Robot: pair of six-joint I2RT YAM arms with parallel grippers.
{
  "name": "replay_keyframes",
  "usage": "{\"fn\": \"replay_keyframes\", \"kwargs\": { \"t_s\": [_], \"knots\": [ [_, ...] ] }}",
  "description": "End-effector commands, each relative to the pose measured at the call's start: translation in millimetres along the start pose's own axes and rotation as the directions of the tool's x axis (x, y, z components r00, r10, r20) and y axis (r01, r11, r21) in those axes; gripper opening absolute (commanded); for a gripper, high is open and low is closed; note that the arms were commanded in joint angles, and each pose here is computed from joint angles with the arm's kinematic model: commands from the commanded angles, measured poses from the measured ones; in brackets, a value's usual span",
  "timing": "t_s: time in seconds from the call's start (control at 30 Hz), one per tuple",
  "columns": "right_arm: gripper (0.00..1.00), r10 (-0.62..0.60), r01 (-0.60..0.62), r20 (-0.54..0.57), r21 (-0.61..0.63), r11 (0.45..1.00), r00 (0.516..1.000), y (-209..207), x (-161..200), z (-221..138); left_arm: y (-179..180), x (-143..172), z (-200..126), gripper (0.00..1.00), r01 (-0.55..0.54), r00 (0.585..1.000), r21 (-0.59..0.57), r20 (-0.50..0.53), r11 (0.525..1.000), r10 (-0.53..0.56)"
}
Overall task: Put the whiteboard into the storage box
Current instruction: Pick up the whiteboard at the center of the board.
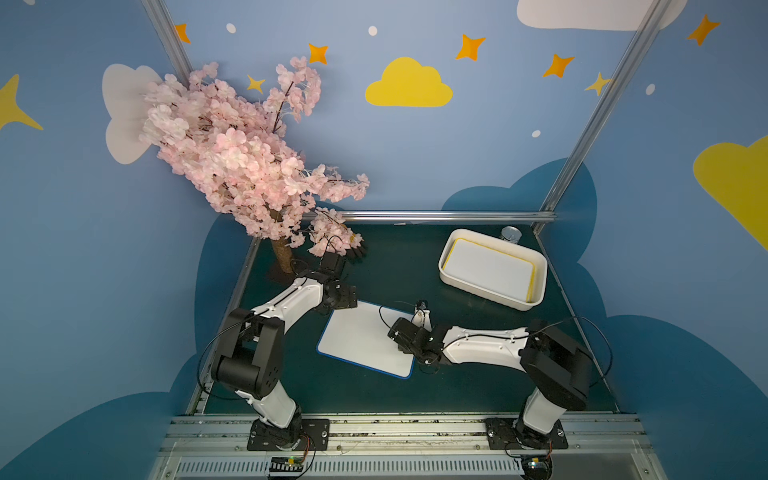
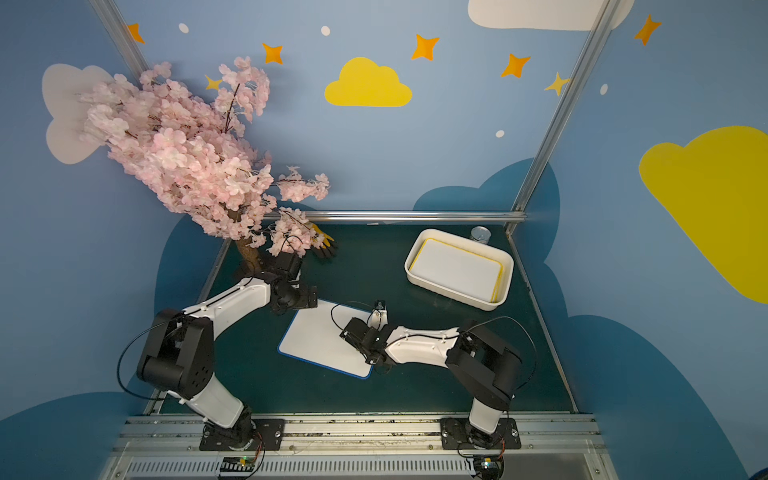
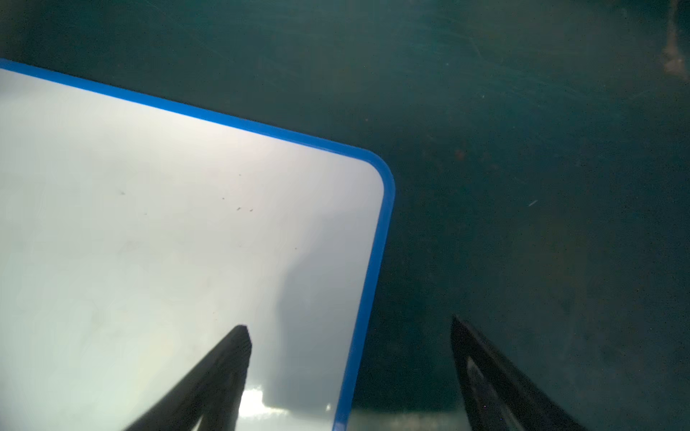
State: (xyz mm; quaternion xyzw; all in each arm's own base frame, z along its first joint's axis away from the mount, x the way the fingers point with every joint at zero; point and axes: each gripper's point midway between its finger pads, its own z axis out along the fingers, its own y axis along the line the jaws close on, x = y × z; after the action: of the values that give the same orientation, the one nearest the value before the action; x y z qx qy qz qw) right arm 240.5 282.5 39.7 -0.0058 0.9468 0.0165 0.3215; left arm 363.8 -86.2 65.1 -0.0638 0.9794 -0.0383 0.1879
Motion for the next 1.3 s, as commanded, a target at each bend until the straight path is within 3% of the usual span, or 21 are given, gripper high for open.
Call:
{"fn": "replay_keyframes", "kwargs": {
  "t_s": [0.0, 0.6, 0.8, 0.97, 1.27],
  "knots": [
    [0.85, 0.007, -0.009, 0.034, 0.070, 0.998, 0.999, -10, -4, -1, 0, -1, 10, 1.00, 0.038, 0.999, 0.034, -0.001, 0.999, -0.038],
    [0.86, -0.009, 0.009, -0.002, 0.042, 0.999, 1.000, 3, 10, 17, -8, 24, 42, 1.00, 0.067, 0.991, 0.067, -0.122, 0.995, -0.059],
    [0.85, -0.002, -0.001, -0.068, -0.053, 0.999, 0.998, 20, 16, 24, -33, 38, 40, 1.00, 0.050, 0.987, 0.131, -0.160, 0.990, -0.029],
    [0.85, 0.038, -0.061, -0.146, -0.156, 0.986, 0.989, 35, 21, 29, -59, 52, 37, 1.00, 0.021, 0.982, 0.184, -0.190, 0.983, 0.014],
    [0.85, 0.182, -0.258, -0.278, -0.263, 0.930, 0.943, 35, 4, 36, -83, 65, 29, 1.00, 0.066, 0.971, 0.274, -0.239, 0.959, 0.001]
  ]
}}
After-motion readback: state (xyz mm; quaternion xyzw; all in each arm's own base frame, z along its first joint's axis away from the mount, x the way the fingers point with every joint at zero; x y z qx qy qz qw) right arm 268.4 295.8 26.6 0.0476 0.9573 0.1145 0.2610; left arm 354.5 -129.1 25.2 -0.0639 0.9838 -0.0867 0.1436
